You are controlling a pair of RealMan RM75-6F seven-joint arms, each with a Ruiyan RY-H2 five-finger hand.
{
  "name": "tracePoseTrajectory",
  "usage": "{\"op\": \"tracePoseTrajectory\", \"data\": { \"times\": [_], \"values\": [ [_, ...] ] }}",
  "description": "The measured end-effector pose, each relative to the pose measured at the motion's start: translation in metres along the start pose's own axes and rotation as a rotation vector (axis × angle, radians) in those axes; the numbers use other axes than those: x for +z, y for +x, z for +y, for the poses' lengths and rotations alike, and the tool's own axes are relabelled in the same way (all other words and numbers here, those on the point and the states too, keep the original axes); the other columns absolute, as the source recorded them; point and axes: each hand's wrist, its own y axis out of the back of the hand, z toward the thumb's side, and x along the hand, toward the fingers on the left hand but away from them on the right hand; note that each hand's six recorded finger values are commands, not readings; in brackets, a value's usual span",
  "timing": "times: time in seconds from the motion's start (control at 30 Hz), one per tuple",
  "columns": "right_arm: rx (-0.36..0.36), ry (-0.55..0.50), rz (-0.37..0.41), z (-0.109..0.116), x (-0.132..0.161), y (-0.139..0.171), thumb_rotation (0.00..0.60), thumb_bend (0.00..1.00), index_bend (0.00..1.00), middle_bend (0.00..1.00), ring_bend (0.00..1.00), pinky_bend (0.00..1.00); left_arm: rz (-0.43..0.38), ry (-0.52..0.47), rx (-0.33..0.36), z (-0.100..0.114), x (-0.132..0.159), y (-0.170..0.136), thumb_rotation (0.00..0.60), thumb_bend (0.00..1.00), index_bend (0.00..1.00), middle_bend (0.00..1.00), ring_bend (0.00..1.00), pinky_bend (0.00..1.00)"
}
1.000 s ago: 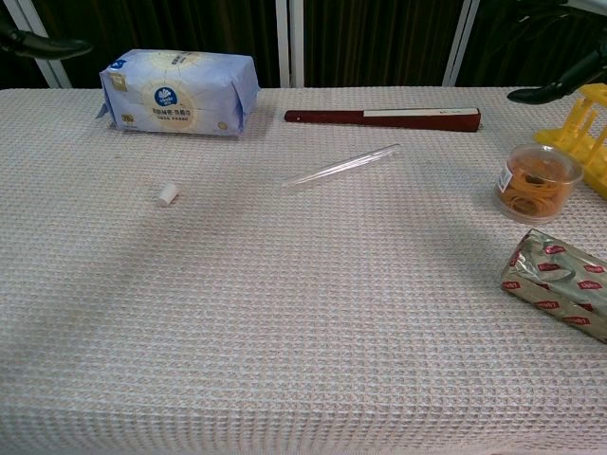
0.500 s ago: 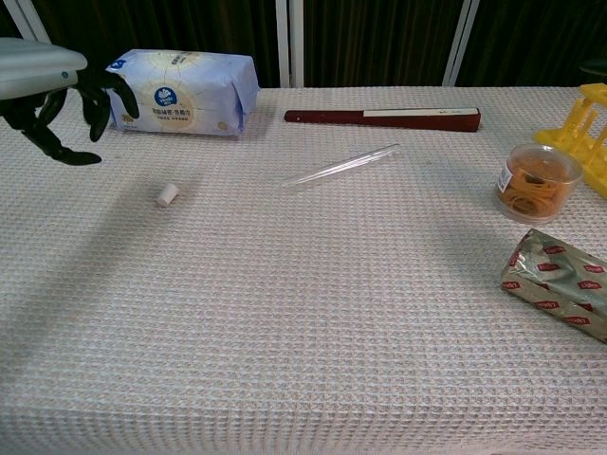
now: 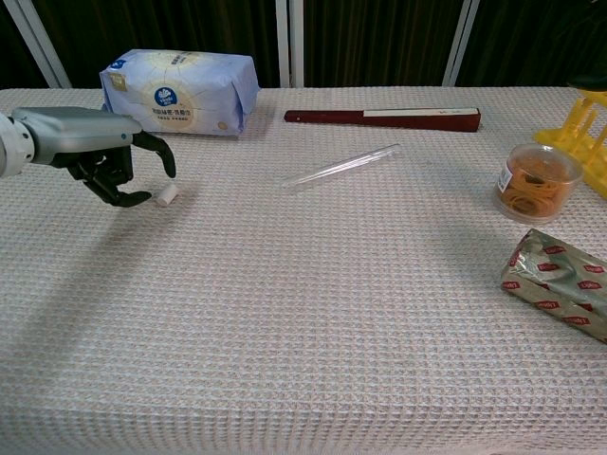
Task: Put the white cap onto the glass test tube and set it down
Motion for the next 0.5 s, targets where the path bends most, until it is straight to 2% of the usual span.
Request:
{"op": "tracePoseTrajectory", "data": {
  "times": [0.27,0.5],
  "values": [
    [-0.002,-0.006,-0.006,0.000,-0.002,0.002,0.600,0.19,0.19,0.33,0.21,0.24,0.023,-0.006,-0.024,-0.005,-0.001,0.013,0.446,0.42,0.25,0.92,0.86,1.00],
    [0.005,-0.009,-0.009,-0.003,-0.003,0.002,0.600,0.19,0.19,0.33,0.21,0.24,0.029,-0.005,-0.058,-0.009,-0.001,0.012,0.442,0.42,0.27,0.92,0.86,1.00]
  ]
}}
